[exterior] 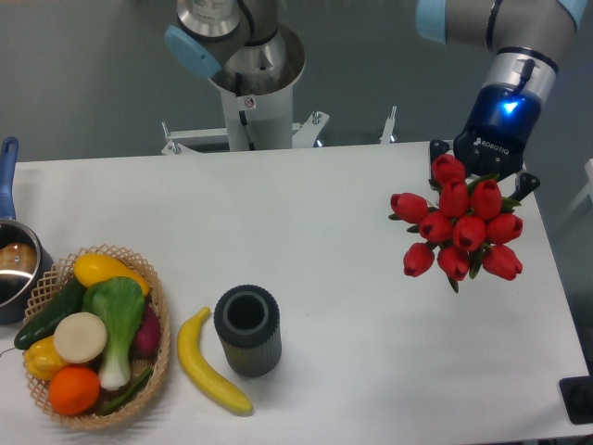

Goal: Insert the flowers into the vase
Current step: 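Carry the red tulip bunch with the gripper toward the grey vase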

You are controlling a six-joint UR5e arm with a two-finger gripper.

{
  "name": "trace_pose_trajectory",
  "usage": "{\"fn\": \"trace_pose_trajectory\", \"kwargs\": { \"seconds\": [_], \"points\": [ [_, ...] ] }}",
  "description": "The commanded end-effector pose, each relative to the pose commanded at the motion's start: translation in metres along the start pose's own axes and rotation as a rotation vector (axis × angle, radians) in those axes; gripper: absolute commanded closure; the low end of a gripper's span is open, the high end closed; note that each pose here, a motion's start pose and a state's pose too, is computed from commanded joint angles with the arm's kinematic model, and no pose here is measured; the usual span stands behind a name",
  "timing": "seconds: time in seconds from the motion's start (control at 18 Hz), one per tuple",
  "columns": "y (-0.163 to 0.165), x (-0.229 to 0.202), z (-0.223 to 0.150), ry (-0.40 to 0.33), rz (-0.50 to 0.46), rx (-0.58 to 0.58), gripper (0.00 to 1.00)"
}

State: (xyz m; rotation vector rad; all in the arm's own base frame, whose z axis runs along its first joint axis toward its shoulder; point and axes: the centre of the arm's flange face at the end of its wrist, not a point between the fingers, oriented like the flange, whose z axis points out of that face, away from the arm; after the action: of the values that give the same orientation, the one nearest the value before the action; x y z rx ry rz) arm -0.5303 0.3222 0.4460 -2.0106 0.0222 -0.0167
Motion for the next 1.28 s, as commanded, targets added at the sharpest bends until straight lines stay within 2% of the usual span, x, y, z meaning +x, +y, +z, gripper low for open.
{"fn": "trace_pose_trajectory", "kwargs": {
  "seconds": [0.67, 0.89, 1.17, 1.28],
  "points": [
    [-0.007, 0.007, 0.009, 0.020, 0.009, 0.028, 0.62],
    [-0.036, 0.037, 0.029, 0.130, 0.025, 0.182, 0.62],
    [-0.041, 0.074, 0.070, 0.241, 0.043, 0.249, 0.62],
    [-0.051, 0.086, 0.084, 0.303, 0.077, 0.347, 0.62]
  ]
}}
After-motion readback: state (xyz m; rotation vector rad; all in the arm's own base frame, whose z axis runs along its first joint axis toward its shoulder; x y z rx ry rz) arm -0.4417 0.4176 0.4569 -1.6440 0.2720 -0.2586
